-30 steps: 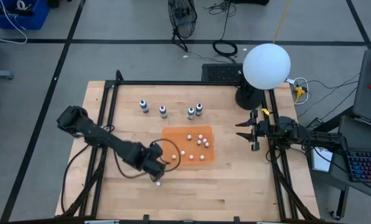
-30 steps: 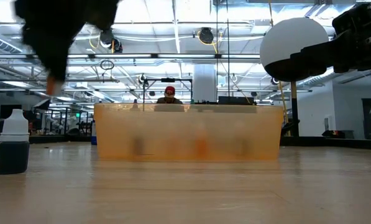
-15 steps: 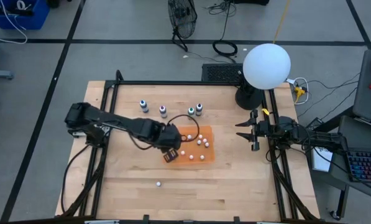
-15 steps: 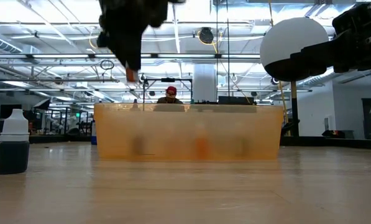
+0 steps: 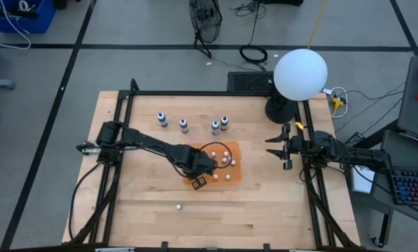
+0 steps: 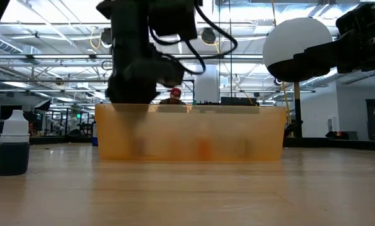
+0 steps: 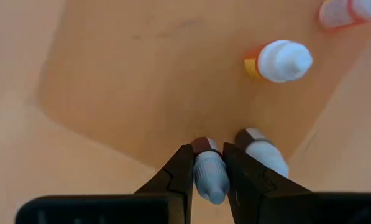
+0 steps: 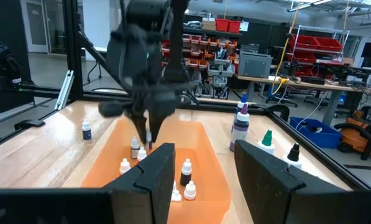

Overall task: Pick & Place food coloring
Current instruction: Put the small orange food coloring bottle into the orange bin, then put the small blue food coloring bottle into the orange bin, then put the big black food coloring bottle into the orange bin

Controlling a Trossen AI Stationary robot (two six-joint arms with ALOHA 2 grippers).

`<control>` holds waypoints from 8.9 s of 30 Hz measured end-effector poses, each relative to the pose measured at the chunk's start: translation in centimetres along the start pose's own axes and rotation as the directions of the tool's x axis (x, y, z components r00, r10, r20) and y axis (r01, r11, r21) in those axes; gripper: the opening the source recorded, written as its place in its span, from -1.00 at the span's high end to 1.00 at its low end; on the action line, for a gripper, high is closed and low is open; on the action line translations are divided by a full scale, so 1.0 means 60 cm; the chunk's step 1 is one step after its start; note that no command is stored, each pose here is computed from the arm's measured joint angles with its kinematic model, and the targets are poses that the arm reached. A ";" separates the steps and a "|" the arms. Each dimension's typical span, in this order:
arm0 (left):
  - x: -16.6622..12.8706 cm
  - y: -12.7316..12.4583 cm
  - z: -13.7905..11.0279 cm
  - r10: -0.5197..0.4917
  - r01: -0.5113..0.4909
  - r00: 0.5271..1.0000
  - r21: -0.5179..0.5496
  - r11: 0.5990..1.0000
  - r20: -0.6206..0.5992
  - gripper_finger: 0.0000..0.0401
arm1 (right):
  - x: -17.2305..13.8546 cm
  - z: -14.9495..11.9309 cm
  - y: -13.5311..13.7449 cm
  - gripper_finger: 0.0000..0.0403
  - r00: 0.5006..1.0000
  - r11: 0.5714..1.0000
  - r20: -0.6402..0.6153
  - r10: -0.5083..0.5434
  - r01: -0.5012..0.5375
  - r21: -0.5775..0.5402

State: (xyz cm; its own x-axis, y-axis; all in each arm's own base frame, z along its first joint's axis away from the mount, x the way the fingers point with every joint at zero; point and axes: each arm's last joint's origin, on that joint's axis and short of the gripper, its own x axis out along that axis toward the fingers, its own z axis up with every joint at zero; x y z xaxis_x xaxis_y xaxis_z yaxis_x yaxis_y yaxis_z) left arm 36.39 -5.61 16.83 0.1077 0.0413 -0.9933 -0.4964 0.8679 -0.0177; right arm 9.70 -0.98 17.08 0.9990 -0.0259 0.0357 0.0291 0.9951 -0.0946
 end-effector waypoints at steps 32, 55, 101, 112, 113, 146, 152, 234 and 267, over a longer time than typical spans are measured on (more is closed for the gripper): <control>-0.137 0.004 -0.053 -0.184 0.182 0.982 0.038 0.982 0.040 0.06 | 0.000 0.000 0.000 0.23 1.000 1.000 0.000 0.000 0.000 0.000; -0.056 -0.178 -0.230 -0.083 0.038 0.991 0.383 0.923 0.102 0.20 | 0.000 0.000 0.000 0.23 1.000 1.000 -0.001 0.000 0.000 0.000; 0.002 -0.142 -0.213 -0.072 0.051 0.996 0.342 0.938 0.052 0.56 | 0.000 0.000 0.000 0.23 1.000 1.000 0.000 0.000 0.000 0.000; -0.077 -0.147 -0.158 -0.028 -0.013 0.996 0.435 0.900 0.089 0.63 | 0.000 0.000 0.000 0.23 1.000 1.000 0.000 0.000 0.000 0.000; -0.096 -0.147 -0.147 -0.014 -0.037 0.994 0.445 0.895 0.110 0.63 | 0.000 0.000 0.000 0.23 1.000 1.000 0.000 0.000 0.000 0.000; -0.035 -0.078 0.101 -0.053 -0.040 0.988 0.568 0.822 0.146 0.63 | 0.000 0.000 0.000 0.23 1.000 1.000 -0.001 0.000 0.000 0.000; -0.009 -0.085 0.105 -0.082 -0.008 0.988 0.572 0.820 0.131 0.63 | 0.000 0.000 0.000 0.23 1.000 1.000 -0.001 0.000 0.000 0.000; -0.041 0.294 -0.295 -0.374 0.174 0.156 0.347 0.921 0.914 -0.58 | 0.001 0.013 -0.004 0.23 0.994 0.959 0.075 -0.080 0.056 0.276; -0.020 0.306 -0.298 -0.310 0.157 0.273 0.276 0.948 0.911 -0.50 | 0.309 0.177 -0.118 -0.36 0.531 0.938 -0.798 -0.286 0.325 -0.120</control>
State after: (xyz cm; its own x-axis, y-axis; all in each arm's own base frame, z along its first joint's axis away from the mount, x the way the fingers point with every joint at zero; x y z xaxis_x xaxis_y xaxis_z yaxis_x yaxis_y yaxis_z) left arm 11.76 1.44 15.68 0.9678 0.1932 -0.1617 -0.2165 0.9660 -0.1416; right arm 27.65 -7.47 28.99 0.5483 -0.3743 -0.7478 0.3562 0.9136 -0.1961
